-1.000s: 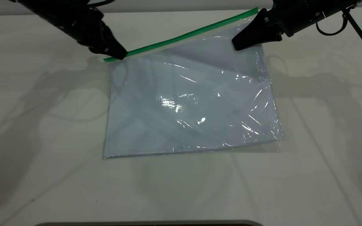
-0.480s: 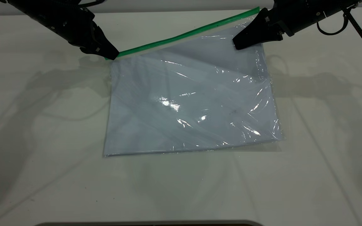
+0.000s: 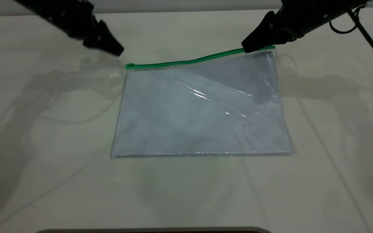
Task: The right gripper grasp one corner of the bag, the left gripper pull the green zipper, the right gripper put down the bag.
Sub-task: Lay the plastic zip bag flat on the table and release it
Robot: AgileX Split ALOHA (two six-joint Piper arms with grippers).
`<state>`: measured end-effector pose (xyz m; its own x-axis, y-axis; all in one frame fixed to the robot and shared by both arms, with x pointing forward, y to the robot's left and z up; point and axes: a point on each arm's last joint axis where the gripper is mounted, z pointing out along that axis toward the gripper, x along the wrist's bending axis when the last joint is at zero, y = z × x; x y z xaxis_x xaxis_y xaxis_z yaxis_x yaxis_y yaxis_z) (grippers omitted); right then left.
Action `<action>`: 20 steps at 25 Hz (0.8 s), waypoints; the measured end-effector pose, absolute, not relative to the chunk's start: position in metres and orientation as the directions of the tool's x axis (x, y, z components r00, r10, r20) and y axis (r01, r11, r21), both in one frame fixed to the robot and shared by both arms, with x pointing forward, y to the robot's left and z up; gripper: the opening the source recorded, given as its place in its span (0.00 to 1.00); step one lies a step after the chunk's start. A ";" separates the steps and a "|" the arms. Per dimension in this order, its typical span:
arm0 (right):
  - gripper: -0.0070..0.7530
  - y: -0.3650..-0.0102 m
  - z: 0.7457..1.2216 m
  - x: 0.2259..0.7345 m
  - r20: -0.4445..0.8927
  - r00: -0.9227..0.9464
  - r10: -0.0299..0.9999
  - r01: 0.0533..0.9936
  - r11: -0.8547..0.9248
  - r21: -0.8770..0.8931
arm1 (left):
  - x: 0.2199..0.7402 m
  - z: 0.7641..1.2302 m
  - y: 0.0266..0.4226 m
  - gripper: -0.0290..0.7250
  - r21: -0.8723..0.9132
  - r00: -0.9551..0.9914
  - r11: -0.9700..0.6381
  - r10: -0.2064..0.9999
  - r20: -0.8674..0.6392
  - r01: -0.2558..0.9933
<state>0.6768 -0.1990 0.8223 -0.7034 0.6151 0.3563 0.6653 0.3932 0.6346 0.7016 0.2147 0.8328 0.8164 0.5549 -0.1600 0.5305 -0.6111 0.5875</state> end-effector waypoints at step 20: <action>0.69 -0.204 1.070 0.611 0.118 -0.640 0.759 0.648 0.451 0.614 | 0.598 1.131 0.206 0.67 0.655 0.767 -0.575 0.642 -0.011 0.490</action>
